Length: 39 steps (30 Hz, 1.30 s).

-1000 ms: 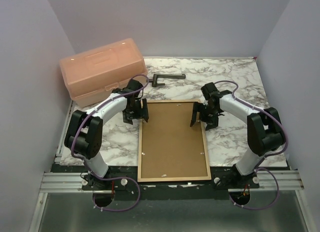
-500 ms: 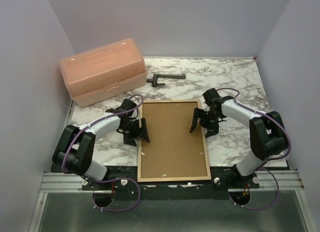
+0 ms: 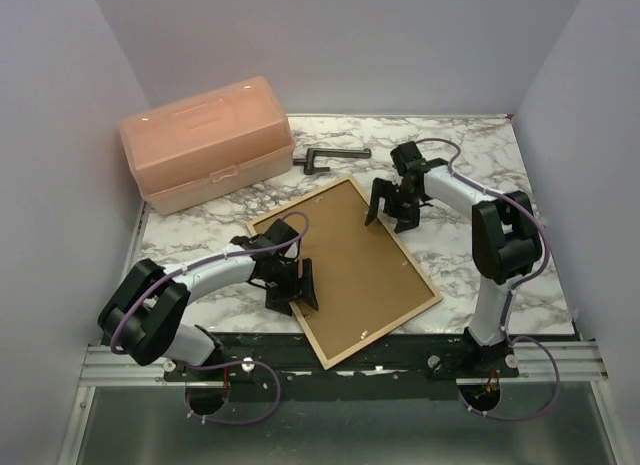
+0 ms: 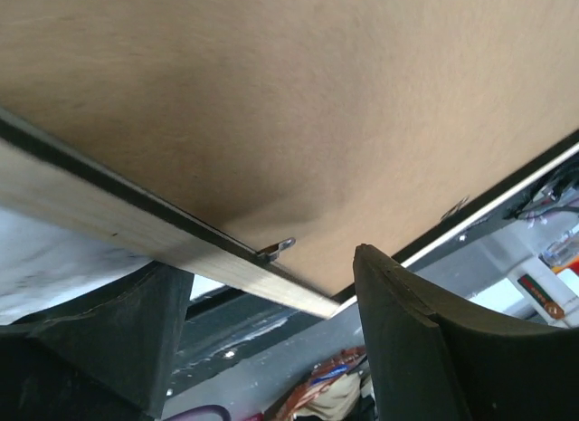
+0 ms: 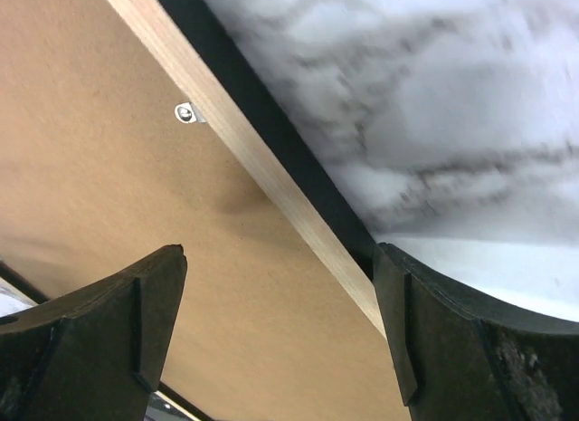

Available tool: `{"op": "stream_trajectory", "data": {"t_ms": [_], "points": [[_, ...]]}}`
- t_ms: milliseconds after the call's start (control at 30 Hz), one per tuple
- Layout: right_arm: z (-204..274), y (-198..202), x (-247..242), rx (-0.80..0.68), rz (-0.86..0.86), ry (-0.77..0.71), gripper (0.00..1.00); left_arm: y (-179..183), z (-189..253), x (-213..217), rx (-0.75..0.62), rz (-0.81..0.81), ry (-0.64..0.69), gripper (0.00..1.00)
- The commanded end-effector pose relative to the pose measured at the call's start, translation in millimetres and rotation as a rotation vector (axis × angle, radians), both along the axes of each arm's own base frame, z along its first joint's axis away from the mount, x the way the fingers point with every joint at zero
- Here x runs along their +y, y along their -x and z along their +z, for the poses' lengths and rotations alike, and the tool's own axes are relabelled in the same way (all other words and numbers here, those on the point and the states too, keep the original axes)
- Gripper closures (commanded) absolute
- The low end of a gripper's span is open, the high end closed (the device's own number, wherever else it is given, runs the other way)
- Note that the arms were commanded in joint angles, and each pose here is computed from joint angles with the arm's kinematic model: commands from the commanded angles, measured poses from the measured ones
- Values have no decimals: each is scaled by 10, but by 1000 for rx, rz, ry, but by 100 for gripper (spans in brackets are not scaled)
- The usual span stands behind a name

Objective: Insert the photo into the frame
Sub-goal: Adjust the photo frame at the center of the board.

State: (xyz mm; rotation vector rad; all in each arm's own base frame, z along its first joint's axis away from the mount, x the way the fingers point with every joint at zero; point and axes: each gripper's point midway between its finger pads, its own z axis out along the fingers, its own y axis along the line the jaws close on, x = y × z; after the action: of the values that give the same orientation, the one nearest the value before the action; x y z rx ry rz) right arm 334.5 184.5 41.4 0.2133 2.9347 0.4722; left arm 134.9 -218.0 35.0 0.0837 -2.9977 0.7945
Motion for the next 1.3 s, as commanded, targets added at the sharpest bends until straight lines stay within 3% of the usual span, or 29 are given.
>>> {"op": "stream_trajectory", "data": {"t_ms": [0,267,533,700,1033,1267], "points": [[113,39,591,59,77,-153,11,195,172,-422,63,-23,139,29],[-62,-75,905,47,106,-140,10,268,388,-896,39,-124,167,30],[106,-341,534,-67,56,87,0,431,439,-1030,55,-180,166,18],[435,-362,336,-141,8,117,0,453,570,-1018,15,-201,217,11],[605,279,-152,-148,-131,154,0,91,1119,-1170,-164,-121,488,7],[421,972,-608,-61,-213,253,1,-395,1427,-818,-327,54,563,7]]}}
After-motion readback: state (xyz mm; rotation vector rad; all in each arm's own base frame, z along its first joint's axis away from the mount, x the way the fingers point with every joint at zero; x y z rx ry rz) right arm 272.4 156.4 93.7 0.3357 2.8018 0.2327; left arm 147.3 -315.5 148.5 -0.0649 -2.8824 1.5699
